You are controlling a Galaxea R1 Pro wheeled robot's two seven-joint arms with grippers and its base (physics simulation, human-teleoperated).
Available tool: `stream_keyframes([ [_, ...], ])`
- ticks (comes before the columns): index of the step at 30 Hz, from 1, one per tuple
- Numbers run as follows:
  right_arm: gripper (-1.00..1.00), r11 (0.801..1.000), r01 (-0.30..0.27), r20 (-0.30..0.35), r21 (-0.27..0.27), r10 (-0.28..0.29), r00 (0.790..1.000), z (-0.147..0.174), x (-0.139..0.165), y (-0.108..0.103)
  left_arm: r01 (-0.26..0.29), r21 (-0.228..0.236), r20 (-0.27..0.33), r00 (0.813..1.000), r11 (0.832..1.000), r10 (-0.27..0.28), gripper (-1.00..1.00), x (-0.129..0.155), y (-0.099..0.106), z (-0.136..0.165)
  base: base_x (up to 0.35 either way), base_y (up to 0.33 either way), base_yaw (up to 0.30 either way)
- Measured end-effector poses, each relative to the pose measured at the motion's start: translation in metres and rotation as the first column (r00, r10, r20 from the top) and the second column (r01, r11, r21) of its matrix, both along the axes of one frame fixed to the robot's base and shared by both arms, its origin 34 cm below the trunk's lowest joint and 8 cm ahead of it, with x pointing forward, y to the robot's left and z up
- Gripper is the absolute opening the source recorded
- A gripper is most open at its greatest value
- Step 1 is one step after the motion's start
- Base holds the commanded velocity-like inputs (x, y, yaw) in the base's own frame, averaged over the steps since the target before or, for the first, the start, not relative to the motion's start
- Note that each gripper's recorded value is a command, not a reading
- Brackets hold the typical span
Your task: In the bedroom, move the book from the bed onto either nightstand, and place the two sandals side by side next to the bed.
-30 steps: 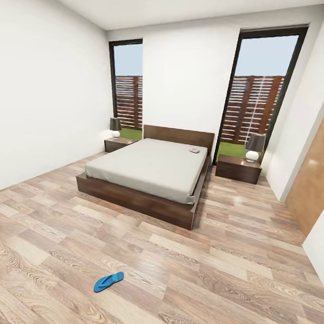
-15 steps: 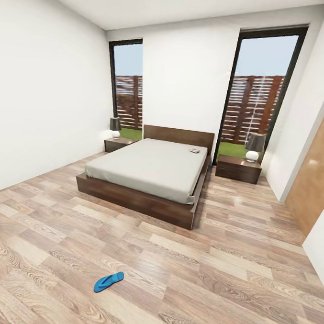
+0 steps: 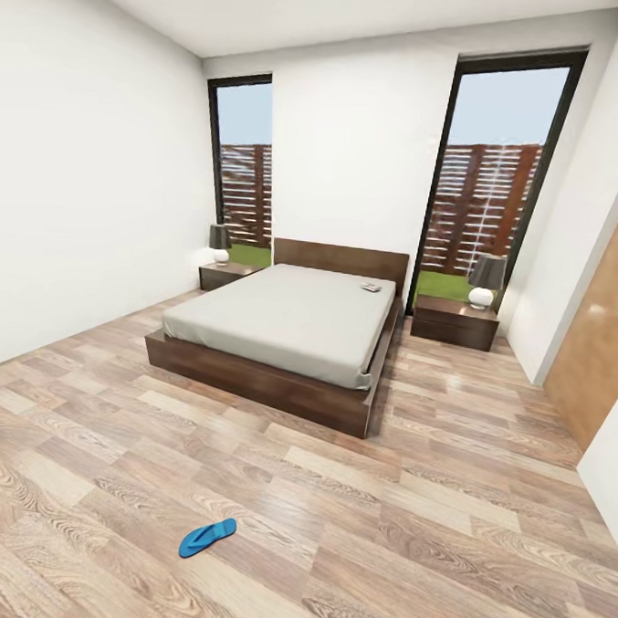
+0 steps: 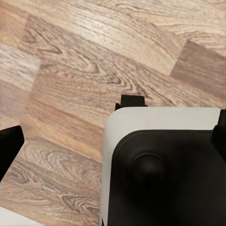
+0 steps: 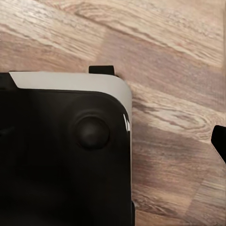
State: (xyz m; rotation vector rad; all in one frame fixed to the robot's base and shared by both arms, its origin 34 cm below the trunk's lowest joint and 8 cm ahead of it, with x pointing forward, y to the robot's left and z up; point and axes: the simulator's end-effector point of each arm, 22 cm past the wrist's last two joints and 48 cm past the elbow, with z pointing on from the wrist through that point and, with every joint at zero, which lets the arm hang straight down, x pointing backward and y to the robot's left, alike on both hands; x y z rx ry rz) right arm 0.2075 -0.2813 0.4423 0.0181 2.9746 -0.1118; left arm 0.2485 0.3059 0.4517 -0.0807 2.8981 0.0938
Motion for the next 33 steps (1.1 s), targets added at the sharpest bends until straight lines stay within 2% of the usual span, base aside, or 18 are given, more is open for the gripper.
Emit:
stream_keyframes([
  [7, 1.0, 1.0, -0.001, 0.066, -0.003, 0.001, 0.998, 0.005, 0.032, -0.003, -0.023, -0.006, 0.031, 0.999, 1.0, 0.023, 1.0, 0.021, 0.001, 0.004, 0.0, 0.0, 0.0],
  [14, 1.0, 0.999, 0.002, 0.113, -0.042, 0.003, 0.994, 0.014, 0.06, -0.036, -0.135, -0.037, 0.071, 0.988, 0.99, 0.137, 1.0, 0.054, 0.009, 0.012, 0.0, 0.0, 0.0],
  [18, 1.0, 0.998, 0.017, 0.119, -0.062, -0.01, 0.993, 0.02, 0.076, -0.057, -0.192, -0.062, 0.087, 0.977, 0.98, 0.197, 1.0, 0.075, 0.015, 0.02, 0.0, 0.0, 0.0],
  [22, 1.0, 0.997, 0.052, 0.103, -0.064, -0.045, 0.994, 0.027, 0.091, -0.07, -0.235, -0.081, 0.105, 0.964, 0.969, 0.242, 1.0, 0.097, 0.026, 0.03, 0.0, 0.0, 0.0],
  [28, 1.0, 0.992, 0.125, 0.051, -0.03, -0.124, 0.991, 0.038, 0.109, -0.073, -0.301, -0.133, 0.144, 0.937, 0.944, 0.319, 1.0, 0.129, 0.036, 0.048, 0.0, 0.0, 0.0],
  [33, 1.0, 0.982, 0.187, 0.032, 0.017, -0.188, 0.982, 0.048, 0.137, -0.066, -0.367, -0.206, 0.181, 0.897, 0.907, 0.403, 1.0, 0.158, 0.042, 0.066, 0.0, 0.0, 0.0],
])
